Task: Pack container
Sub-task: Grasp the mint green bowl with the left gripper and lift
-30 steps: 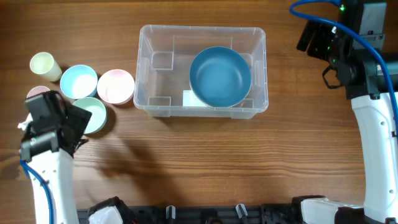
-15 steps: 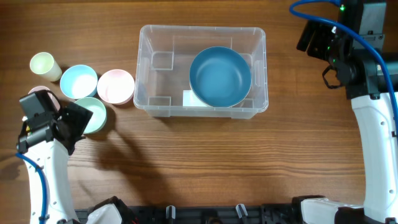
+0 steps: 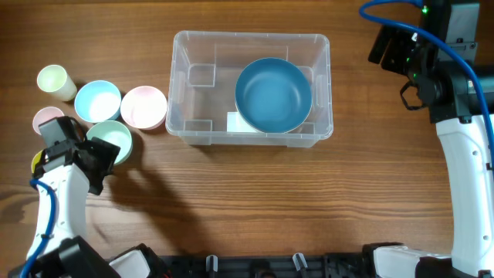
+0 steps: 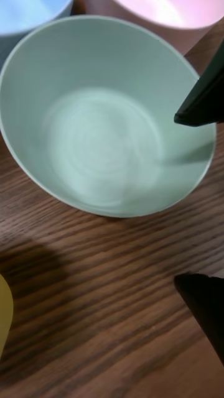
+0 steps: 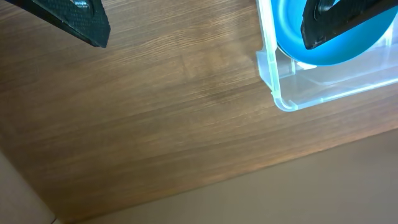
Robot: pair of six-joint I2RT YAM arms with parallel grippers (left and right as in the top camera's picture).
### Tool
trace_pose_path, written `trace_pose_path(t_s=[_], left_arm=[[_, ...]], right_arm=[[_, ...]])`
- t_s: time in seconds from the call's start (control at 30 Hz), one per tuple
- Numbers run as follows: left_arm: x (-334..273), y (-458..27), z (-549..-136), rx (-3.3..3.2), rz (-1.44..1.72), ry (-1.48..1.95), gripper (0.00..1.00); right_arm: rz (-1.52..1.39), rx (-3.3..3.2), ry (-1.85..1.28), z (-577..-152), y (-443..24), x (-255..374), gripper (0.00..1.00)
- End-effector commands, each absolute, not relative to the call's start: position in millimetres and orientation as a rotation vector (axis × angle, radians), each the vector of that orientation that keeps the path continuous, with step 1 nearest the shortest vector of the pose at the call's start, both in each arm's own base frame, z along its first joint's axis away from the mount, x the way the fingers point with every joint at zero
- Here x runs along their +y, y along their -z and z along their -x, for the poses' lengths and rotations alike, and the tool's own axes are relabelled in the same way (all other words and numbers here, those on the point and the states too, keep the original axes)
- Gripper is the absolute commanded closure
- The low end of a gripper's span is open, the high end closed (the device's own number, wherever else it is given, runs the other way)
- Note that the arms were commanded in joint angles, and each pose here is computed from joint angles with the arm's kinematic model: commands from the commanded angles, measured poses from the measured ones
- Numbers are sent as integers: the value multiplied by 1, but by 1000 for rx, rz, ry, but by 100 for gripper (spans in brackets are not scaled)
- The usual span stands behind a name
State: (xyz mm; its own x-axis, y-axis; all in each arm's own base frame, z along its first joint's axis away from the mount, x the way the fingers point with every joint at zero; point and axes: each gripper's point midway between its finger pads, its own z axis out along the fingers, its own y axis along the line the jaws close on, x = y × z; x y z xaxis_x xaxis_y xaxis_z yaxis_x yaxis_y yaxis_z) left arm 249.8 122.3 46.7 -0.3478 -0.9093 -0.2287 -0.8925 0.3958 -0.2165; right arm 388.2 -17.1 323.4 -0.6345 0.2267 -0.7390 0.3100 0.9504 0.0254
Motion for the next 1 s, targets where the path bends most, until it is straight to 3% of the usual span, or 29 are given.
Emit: trace_pose_path(t_s=[0.0,0.17,0.3,0.4,0.8,0.97], left_arm=[[126,-33,-248,2330,1627,58,28],[129,-26,-254,2309,1640,64,38],[130,-23,-256,2311,1640,64,57],[130,-23,-255,2312,1641,63,77],[129,-20,-248,2329,1656,37,79],[132,-19,-244,2330,1665,-2,72]], right_arm=[[-388,2272,143,-391,-326,-20,0],[-388,2272,143,-391,-326,-20,0],[-388,2272,143,-391,-326,-20,0],[-388,2272,143,-391,-326,-20,0],[-388,2272,143,-391,-326,-20,0],[-387,2272,144,-391,-326,-20,0]])
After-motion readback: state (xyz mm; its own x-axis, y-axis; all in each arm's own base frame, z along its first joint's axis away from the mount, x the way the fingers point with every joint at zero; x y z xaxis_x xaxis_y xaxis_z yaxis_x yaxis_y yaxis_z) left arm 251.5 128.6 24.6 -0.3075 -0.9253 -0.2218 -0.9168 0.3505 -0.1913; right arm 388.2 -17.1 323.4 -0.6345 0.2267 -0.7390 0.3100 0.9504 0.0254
